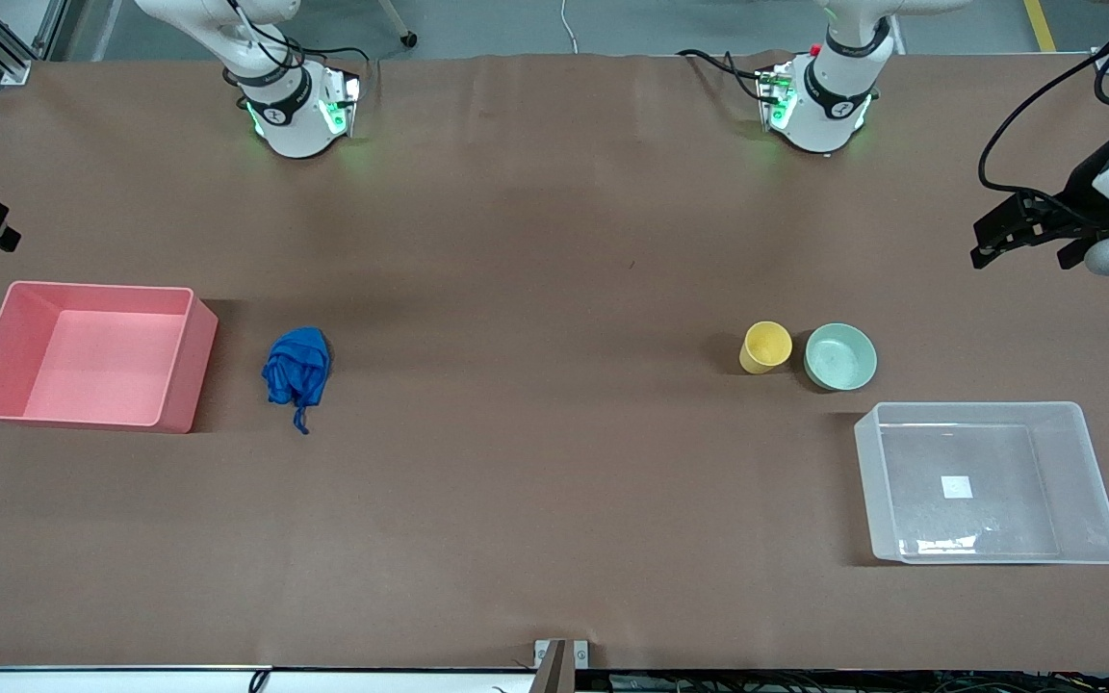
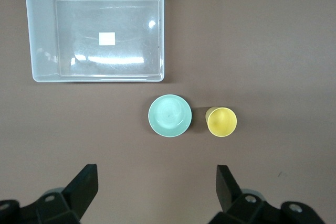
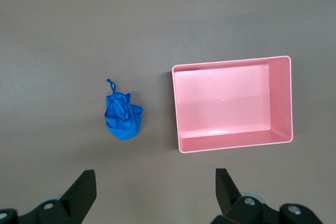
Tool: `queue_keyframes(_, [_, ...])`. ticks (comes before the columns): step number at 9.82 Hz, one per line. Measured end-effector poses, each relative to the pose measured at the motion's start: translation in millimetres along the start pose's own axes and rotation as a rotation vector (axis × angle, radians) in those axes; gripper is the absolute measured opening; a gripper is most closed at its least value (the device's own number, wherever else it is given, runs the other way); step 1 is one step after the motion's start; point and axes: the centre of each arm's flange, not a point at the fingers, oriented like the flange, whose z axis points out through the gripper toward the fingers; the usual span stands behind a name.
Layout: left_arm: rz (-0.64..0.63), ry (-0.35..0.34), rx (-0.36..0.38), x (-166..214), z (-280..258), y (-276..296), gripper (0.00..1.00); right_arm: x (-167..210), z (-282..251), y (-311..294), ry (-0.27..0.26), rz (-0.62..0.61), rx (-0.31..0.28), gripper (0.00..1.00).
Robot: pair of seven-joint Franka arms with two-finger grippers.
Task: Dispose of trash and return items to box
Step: 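Move the left gripper toward the green bowl while the right gripper starts reaching, then grasp the bowl rim with the left gripper while the right gripper grasps the cloth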
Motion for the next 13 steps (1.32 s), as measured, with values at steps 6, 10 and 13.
queue_keyframes(6, [-0.013, 0.007, 0.0, 3.3, 5.0, -4.4, 1.0, 0.0, 0.1, 0.0, 0.0, 0.0, 0.0, 1.0])
queue_keyframes(10, [-0.015, 0.021, 0.001, 12.7, 105.9, -7.4, 0.99, -3.4, 8.3, -15.1, -0.049, -0.028, -0.001, 1.0])
queue_keyframes(13, [-0.004, 0.045, 0.003, -6.2, 230.9, -17.8, 0.99, 18.6, 92.0, -61.8, -0.095, -0.098, -0.009, 1.0])
